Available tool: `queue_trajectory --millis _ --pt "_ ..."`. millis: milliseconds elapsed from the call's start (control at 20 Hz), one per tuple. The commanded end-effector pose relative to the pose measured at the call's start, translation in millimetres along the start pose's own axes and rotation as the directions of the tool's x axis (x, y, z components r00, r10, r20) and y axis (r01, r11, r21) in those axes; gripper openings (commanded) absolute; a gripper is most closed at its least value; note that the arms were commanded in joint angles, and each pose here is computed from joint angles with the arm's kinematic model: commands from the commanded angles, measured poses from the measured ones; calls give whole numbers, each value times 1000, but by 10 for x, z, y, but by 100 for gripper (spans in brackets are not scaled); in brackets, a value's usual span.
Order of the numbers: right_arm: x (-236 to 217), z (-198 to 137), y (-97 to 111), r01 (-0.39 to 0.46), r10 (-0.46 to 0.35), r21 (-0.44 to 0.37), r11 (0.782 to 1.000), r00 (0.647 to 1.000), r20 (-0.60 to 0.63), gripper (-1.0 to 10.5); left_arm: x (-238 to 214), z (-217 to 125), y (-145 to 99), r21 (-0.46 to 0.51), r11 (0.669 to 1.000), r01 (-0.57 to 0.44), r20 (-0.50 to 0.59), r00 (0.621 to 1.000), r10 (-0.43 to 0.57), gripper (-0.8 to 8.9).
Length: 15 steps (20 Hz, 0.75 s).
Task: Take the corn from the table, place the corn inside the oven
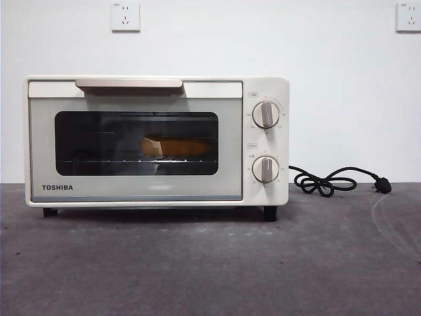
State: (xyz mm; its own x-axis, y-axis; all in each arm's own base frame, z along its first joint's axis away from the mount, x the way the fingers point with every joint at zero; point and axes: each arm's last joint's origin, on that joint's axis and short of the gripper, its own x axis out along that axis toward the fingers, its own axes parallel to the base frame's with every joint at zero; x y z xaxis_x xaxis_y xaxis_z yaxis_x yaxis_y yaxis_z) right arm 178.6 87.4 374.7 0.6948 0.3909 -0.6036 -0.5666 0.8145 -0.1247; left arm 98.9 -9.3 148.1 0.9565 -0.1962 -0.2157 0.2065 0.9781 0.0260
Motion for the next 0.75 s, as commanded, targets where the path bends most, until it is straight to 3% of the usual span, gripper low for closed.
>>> queue_trajectory --millis 50,250,400,550,750 --pt "-20 -20 -176 87 -87 35 996 996 3 -16 8 -17 4 7 1000 -2 -4 1000 2 -4" --pt "-163 -142 -528 119 -134 150 981 986 95 -16 13 -22 4 6 1000 -2 -11 1000 2 -4" --pt "-270 -366 -671 208 -246 222 953 956 161 -16 16 -26 4 5 1000 -1 -17 1000 2 -3" --pt "-314 -736 -613 286 -341 261 922 918 200 -16 17 -27 4 5 1000 -1 -18 1000 1 -4" --pt "-144 -1312 -400 326 -392 253 911 875 284 -16 17 -27 4 5 1000 -1 -18 1000 1 -4"
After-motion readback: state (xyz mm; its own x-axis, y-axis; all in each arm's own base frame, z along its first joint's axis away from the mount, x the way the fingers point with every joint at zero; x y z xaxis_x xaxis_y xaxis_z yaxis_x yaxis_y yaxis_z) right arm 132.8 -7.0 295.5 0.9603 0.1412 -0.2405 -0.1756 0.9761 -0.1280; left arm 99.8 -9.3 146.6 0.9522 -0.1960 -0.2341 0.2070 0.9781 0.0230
